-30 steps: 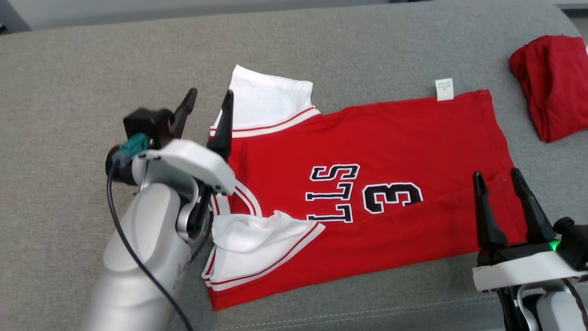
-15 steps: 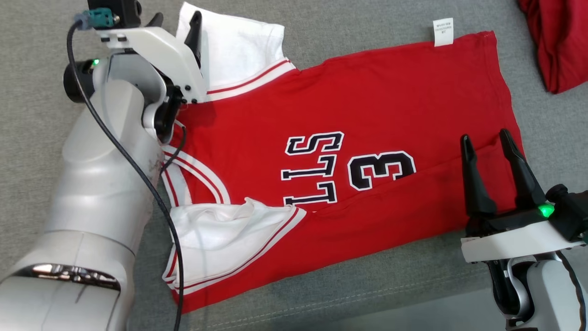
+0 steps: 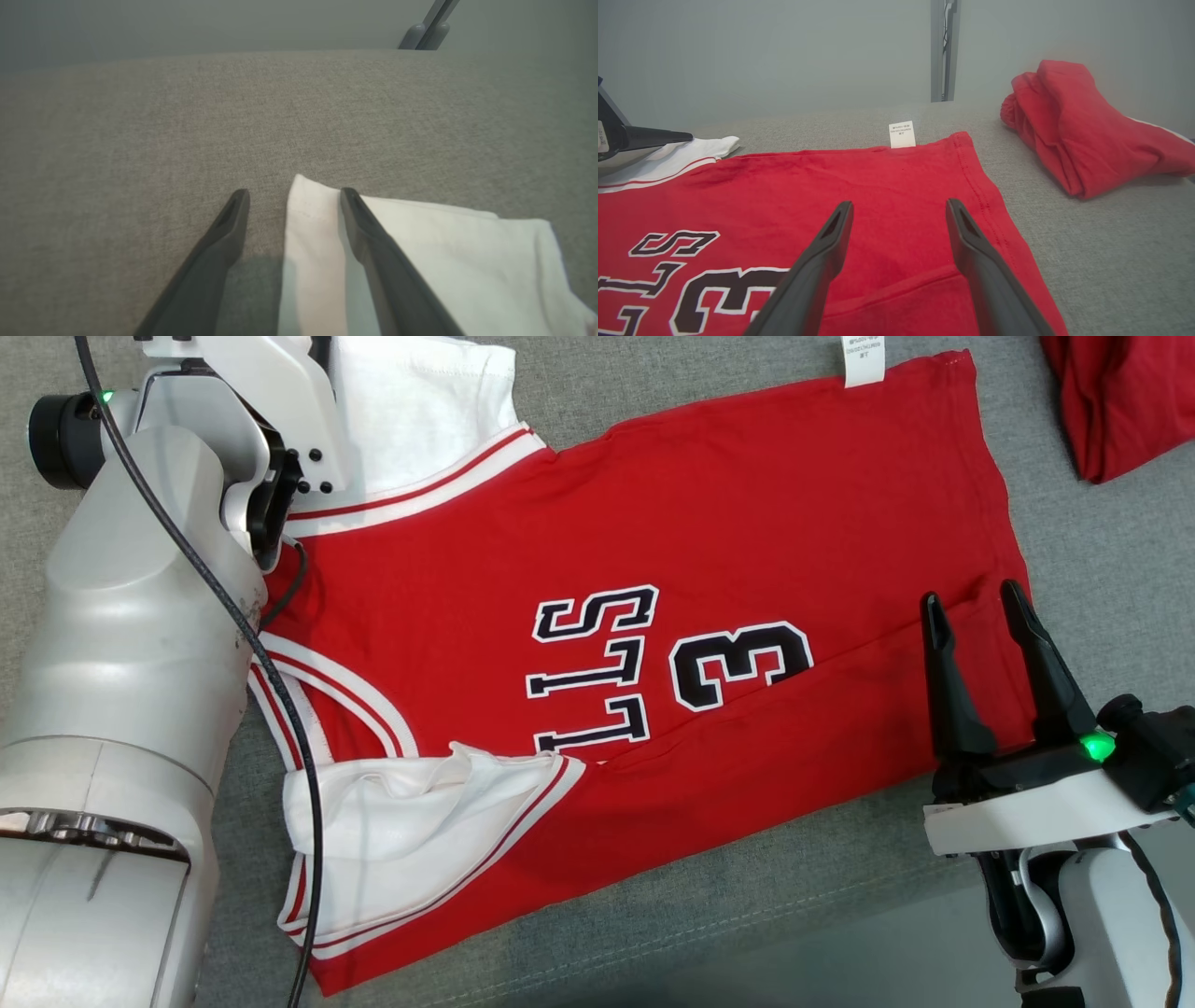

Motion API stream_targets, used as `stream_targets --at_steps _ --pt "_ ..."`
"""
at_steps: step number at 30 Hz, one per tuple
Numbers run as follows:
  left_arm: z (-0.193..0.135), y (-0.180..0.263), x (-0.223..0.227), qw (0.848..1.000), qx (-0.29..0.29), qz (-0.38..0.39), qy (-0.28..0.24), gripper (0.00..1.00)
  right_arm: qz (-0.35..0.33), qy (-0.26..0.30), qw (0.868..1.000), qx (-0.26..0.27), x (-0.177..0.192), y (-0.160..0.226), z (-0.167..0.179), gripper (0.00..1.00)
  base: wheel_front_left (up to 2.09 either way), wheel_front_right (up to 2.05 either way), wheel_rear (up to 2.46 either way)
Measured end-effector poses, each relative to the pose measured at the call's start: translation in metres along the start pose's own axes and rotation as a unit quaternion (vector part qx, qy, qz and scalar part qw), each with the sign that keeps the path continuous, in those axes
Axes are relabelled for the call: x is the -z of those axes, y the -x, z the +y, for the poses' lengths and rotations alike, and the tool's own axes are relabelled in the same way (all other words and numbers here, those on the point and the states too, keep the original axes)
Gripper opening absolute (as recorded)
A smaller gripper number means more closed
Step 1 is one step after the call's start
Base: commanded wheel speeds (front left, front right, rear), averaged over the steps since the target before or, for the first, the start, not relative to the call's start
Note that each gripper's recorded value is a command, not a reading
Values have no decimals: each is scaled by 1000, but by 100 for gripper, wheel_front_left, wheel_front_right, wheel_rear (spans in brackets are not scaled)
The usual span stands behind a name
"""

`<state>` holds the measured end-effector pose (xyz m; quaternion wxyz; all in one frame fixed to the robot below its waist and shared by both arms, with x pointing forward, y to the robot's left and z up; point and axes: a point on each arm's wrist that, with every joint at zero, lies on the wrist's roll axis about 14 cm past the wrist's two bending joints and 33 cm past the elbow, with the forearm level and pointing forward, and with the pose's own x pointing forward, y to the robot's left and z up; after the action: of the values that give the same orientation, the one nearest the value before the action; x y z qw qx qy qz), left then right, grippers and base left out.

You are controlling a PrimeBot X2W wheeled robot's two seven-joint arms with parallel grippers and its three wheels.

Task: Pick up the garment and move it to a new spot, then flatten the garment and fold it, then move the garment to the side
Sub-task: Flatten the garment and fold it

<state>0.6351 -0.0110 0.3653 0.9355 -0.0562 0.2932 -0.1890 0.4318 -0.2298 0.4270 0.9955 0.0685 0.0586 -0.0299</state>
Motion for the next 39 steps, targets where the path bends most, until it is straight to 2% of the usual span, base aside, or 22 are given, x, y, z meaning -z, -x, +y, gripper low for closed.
stream_targets --at_steps 1,3,4,6,7,8,16,18,20,21,24,30,39 --pt "0 0 -1 1000 0 0 -1 76 0 0 1000 0 0 0 0 100 0 0 0" --pt "0 0 -2 1000 0 1 -2 65 0 0 1000 1 0 0 0 100 0 0 0" --pt "-1 0 -2 1000 2 2 -4 52 -1 0 1000 1 -1 0 0 100 0 0 0" --pt "-1 -1 1 1000 4 7 -5 38 -1 0 1000 1 -1 1 -1 100 0 0 0" --pt "-1 -1 3 1000 6 11 -6 13 0 0 1000 2 0 1 -1 100 0 0 0" --pt "-2 -1 4 1000 10 12 -6 0 0 0 1000 2 0 1 -1 100 0 0 0" --pt "-4 2 -6 1000 26 -2 -6 0 -14 -17 1000 19 -6 -9 -9 100 0 0 0" --pt "-6 4 -15 999 33 -12 18 0 -3 -44 998 34 2 -15 -17 100 0 0 0" --pt "-10 6 -24 996 44 -22 72 0 32 -71 996 44 17 -22 -23 100 0 0 0" --pt "-11 6 -27 996 46 -23 79 0 48 -80 995 47 20 -29 -27 100 0 0 0" --pt "-12 8 -30 993 53 -27 98 0 81 -72 993 47 11 -59 -43 100 0 0 0" --pt "-9 8 -38 993 58 -44 96 0 138 -58 988 30 1 -104 -46 100 0 0 0" --pt "-16 12 -57 990 79 -78 89 0 192 -63 979 36 14 -128 -49 100 0 0 0"
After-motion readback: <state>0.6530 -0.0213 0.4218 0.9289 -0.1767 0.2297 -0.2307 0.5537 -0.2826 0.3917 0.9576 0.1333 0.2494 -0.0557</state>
